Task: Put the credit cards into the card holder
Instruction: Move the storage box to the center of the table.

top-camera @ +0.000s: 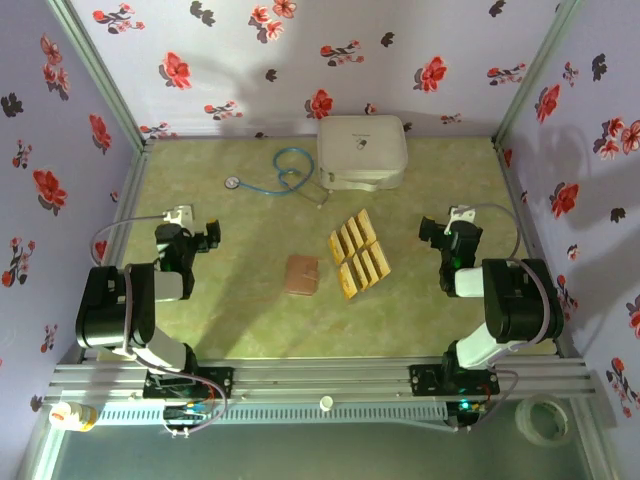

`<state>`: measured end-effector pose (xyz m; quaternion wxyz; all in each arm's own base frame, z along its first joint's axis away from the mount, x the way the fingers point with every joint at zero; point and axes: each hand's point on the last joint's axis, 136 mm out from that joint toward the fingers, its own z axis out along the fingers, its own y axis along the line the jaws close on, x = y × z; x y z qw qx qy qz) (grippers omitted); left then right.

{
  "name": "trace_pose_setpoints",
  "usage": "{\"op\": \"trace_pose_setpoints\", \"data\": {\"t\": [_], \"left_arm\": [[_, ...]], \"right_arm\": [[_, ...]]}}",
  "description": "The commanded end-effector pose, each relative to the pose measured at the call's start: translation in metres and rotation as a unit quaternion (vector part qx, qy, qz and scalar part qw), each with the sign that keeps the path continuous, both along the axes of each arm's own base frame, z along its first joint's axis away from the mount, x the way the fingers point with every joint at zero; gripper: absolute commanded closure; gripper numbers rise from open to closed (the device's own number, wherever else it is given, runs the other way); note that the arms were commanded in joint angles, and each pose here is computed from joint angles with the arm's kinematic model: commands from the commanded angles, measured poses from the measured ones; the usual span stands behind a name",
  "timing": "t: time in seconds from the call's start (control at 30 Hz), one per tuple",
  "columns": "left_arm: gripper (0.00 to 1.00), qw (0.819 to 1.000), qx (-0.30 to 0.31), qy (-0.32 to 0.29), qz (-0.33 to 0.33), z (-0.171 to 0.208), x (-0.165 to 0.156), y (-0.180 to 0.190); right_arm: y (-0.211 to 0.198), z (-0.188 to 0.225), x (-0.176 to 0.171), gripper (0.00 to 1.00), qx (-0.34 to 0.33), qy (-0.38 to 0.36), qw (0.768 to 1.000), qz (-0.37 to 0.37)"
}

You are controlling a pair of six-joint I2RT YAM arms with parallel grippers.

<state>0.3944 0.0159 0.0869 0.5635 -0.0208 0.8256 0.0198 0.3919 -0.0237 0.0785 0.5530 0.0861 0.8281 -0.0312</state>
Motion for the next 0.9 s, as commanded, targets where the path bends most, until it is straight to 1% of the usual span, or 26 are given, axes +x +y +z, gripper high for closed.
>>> {"op": "trace_pose_setpoints", "data": {"t": [0.0,0.87], "left_arm": [[0.0,1.0,0.002,-0.008,-0.002,0.0065,0.004,0.0008],[0.0,1.0,0.011,-0.005,0.001,0.0061,0.0052,-0.0005]], "right_arm": [[-0.002,0.0079,0.003,0.01,0.002,-0.015,1.0,-0.009],[-0.0021,0.0072,0.0039,0.01,0.003,-0.012,1.0,-0.01]]}}
